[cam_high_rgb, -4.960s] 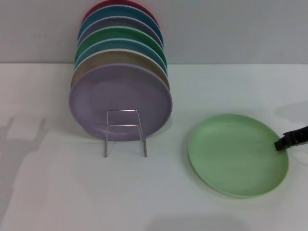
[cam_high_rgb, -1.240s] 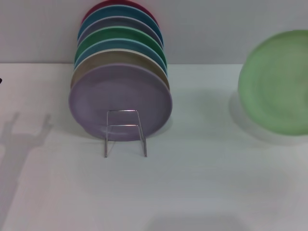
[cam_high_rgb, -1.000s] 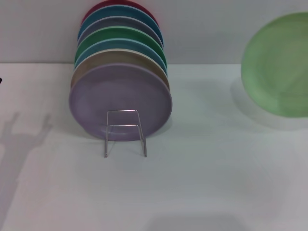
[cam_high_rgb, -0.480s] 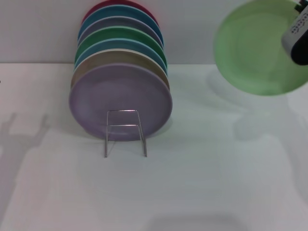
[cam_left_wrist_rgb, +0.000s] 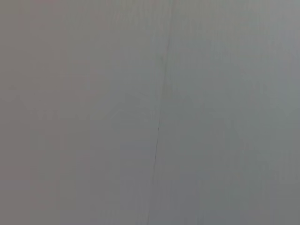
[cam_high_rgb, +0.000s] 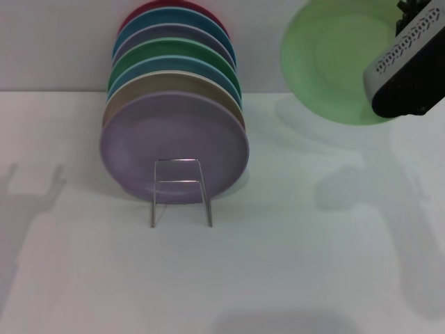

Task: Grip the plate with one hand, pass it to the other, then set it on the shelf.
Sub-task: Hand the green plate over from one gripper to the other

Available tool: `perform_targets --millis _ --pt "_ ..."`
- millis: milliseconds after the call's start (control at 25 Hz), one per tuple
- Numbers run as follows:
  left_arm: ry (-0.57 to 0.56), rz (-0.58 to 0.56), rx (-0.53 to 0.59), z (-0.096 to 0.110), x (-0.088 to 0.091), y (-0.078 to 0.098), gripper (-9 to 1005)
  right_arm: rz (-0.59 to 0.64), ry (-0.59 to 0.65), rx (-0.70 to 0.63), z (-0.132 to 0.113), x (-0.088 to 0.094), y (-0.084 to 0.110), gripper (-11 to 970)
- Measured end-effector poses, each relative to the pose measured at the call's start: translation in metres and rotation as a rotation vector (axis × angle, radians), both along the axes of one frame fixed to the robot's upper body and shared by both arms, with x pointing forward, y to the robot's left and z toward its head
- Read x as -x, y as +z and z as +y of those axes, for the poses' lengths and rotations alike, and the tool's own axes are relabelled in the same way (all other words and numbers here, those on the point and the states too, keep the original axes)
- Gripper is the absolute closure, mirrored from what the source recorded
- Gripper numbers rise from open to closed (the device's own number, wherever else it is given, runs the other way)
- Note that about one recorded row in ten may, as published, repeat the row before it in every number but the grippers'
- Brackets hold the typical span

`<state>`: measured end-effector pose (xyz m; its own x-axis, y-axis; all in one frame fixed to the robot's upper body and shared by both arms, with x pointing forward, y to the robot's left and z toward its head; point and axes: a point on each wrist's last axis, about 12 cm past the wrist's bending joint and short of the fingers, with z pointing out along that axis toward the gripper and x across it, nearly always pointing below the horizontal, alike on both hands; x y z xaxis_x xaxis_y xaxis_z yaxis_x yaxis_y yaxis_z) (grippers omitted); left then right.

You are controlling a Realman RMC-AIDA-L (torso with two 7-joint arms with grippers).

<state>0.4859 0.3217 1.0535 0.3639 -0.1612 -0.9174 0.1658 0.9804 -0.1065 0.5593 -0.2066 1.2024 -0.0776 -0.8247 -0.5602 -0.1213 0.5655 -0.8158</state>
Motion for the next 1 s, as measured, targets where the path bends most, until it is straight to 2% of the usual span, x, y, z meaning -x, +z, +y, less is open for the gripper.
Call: perform_targets --millis 280,560,800,1000 --pt "0.002 0.003 -0.003 0.001 0.001 0.0 126 -0.041 -0.044 -0.042 0.0 0.003 -0.003 942" --pt "0.003 0.008 -0.003 0.001 0.0 -0.001 126 0.025 -0.028 -0.221 -0.017 -0.005 0.003 942" --pt "0.003 0.009 -0.003 0.001 0.0 -0.001 126 0.074 0.014 -0.26 -0.031 -0.009 0.009 942" --pt "0.003 0.011 -0.003 0.001 0.0 -0.001 127 0.003 0.029 -0.219 -0.045 -0.002 0.015 942"
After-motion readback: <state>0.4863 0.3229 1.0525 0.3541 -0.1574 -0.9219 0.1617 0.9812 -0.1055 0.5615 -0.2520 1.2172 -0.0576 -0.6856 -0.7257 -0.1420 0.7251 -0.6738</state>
